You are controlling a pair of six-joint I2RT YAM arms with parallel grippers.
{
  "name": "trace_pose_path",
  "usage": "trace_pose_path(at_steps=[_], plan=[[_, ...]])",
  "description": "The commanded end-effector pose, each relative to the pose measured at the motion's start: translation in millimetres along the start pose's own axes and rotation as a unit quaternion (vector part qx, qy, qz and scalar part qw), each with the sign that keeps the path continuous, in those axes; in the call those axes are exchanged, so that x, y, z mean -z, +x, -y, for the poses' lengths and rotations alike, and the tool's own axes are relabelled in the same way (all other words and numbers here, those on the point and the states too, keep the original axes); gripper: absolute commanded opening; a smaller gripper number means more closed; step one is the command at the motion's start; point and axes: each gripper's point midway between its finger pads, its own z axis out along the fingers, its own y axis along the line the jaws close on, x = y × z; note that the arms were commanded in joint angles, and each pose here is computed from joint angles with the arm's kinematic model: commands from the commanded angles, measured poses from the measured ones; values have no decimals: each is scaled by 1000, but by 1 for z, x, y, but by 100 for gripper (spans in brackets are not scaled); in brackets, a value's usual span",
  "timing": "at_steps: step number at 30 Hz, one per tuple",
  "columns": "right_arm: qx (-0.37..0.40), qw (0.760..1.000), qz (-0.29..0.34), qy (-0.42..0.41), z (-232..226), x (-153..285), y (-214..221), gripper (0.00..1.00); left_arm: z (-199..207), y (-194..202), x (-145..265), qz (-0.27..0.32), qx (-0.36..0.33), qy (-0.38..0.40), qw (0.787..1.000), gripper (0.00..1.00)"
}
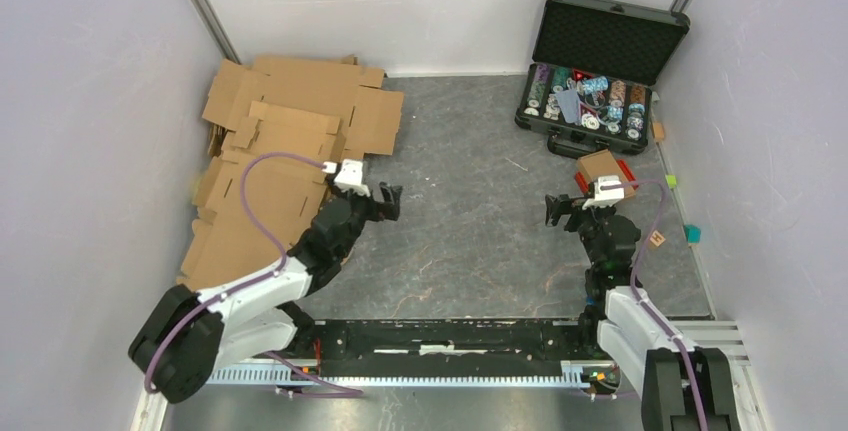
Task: Fold the paper box
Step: Place the paper box on the paper box, then reset both arms
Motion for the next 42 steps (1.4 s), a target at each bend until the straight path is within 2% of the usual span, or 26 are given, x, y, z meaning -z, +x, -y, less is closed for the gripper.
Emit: trace_pose_path(at_steps=[1,3,5,8,10,14,16,18,19,20,22,25,30,32,42], plan=[[105,993,52,34,18,2,-16,98,-72,-18,21,57,-59,-151,985,100],[120,990,65,31,18,5,-11,98,-85,-24,24,65,-72,-171,981,100],[124,990,40,44,24,0,-1,98,-104,-30,25,69,-104,-221,967,100],[105,989,40,93,40,3,7,98,-115,-30,11,40,-107,-232,966,100],[115,988,15,106,47,3,19,98,-132,-31,11,32,-107,-256,960,100],[138,980,50,132,55,16,11,98,-158,-7,18,39,-148,-267,951,100],[133,976,83,154,60,28,3,98,-169,-1,16,51,-145,-273,950,100],[130,977,66,155,61,23,11,98,-173,2,12,45,-154,-258,953,100],[141,977,82,140,56,20,4,98,-181,7,11,46,-133,-256,956,100],[148,979,71,123,51,17,9,98,-188,6,10,62,-118,-255,958,100],[141,979,33,144,61,6,19,98,-199,11,7,75,-100,-251,960,100],[156,979,36,128,54,3,17,98,-191,23,-5,19,-109,-215,970,100],[166,980,36,108,48,1,18,98,-197,23,-12,13,-95,-206,974,100],[169,979,31,108,48,-1,19,98,-206,23,-10,7,-82,-232,969,100],[164,980,35,107,47,0,18,98,-208,21,-8,15,-82,-237,968,100]])
